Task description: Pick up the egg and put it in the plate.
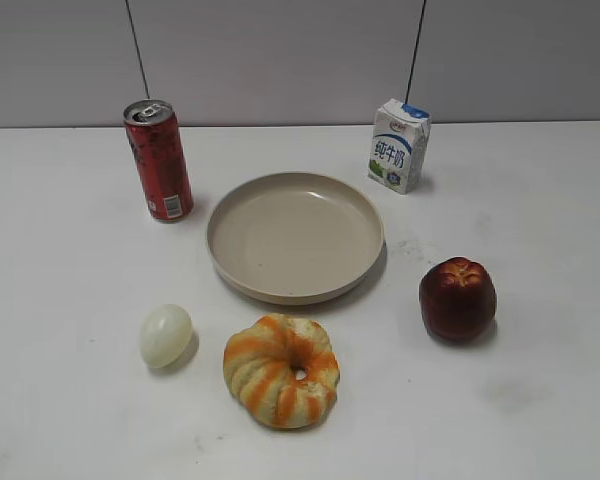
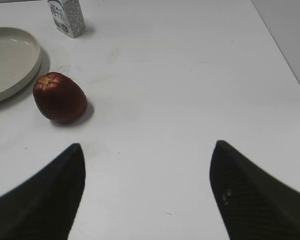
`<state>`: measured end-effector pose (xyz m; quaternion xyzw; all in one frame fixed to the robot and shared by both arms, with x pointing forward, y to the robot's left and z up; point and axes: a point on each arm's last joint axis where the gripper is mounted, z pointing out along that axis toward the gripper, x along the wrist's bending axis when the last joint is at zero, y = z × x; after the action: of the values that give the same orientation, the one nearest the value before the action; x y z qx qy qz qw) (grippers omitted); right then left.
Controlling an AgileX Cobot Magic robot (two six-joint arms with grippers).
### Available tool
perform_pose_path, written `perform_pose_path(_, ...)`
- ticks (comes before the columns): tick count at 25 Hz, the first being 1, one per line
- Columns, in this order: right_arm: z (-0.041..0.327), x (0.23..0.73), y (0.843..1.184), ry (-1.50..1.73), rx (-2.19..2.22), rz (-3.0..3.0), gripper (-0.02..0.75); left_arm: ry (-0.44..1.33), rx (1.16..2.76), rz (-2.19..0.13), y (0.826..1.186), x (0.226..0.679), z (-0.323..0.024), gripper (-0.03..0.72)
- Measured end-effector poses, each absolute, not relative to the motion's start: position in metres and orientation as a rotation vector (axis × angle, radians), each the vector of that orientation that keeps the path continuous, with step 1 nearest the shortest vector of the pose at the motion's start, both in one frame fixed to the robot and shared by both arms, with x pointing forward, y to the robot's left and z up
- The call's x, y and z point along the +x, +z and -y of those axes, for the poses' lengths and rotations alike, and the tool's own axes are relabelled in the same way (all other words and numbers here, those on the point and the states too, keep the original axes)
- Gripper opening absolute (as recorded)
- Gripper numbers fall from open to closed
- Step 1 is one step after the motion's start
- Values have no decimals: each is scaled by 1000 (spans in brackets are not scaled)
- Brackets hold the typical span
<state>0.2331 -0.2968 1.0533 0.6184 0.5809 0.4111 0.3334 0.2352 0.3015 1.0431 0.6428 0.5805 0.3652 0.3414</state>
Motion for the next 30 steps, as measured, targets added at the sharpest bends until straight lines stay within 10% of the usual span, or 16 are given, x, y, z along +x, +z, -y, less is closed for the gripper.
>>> perform_pose_path(30,297,233,1053,1073,1615,-1517,585,1068,1527,-1382,1081,269,-300,611)
